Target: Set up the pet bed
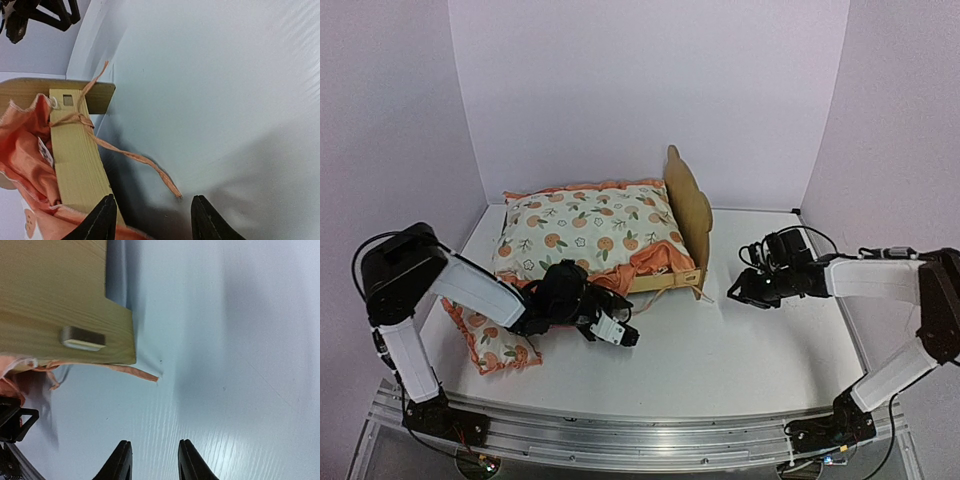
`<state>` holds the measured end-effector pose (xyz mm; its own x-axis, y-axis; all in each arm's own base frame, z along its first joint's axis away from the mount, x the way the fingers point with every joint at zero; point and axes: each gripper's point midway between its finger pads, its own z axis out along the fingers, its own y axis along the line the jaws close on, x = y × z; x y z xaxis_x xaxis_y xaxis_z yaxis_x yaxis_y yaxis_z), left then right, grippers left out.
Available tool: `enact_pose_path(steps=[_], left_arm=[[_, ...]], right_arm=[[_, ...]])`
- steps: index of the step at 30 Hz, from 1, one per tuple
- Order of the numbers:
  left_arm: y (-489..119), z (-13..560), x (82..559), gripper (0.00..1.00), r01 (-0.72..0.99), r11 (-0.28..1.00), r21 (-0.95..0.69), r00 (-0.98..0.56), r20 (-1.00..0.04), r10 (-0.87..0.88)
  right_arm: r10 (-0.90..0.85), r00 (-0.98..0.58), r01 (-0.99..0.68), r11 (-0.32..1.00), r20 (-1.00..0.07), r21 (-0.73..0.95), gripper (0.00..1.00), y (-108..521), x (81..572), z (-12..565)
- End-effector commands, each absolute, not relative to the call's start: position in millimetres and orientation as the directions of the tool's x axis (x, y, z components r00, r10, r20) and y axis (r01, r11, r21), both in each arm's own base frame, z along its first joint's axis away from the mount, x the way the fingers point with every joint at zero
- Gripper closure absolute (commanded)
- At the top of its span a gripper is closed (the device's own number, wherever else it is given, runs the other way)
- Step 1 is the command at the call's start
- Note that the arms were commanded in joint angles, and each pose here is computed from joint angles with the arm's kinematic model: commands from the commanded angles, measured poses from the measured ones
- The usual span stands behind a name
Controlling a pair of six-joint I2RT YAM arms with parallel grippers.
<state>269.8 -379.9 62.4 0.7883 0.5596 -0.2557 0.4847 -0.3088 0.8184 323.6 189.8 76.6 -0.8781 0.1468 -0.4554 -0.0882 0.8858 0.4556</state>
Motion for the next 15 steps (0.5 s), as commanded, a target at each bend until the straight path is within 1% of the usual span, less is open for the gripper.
enact_pose_path(steps=[1,3,5,6,7,8,10,12,15], left_arm=[[-364.6,101.2,215.0,0.46,0.772,-0.373,0.514,0.625,-0.512,0.589],[-363.2,118.1,211.4,0.45,0.858,-0.305,0.414,0.506,-0.580,0.638],[-360.9,132.4,228.4,0.42,0.922,-0.159,0.352,0.357,-0.615,0.703],[-358.0,138.6,241.9,0.38,0.943,-0.067,0.326,0.270,-0.632,0.726],[-355.1,145.3,257.2,0.34,0.951,0.023,0.307,0.192,-0.647,0.738],[-351.0,148.9,274.0,0.30,0.950,0.107,0.293,0.118,-0.655,0.746],[-341.8,148.5,303.5,0.25,0.930,0.247,0.273,-0.009,-0.653,0.758],[-336.7,141.7,322.6,0.25,0.909,0.323,0.263,-0.087,-0.640,0.764],[-339.8,134.6,333.9,0.25,0.897,0.362,0.251,-0.130,-0.634,0.762]], right_arm=[[0.047,-0.843,-0.208,0.890,-0.535,0.406,0.60,199.9,306.8,131.9],[-0.052,-0.792,-0.325,0.879,-0.608,0.348,0.55,222.4,303.1,158.2],[-0.148,-0.725,-0.426,0.864,-0.672,0.269,0.51,248.5,301.8,177.3],[-0.176,-0.708,-0.451,0.858,-0.683,0.246,0.48,259.8,302.8,180.8],[-0.180,-0.697,-0.455,0.859,-0.694,0.234,0.42,268.0,308.6,186.5],[-0.182,-0.688,-0.455,0.862,-0.702,0.222,0.39,275.4,316.5,190.7],[-0.202,-0.669,-0.470,0.860,-0.715,0.197,0.38,292.2,332.3,195.4],[-0.224,-0.653,-0.483,0.859,-0.723,0.170,0.38,308.5,349.3,195.9],[-0.253,-0.641,-0.506,0.849,-0.725,0.151,0.38,328.9,369.1,191.8]])
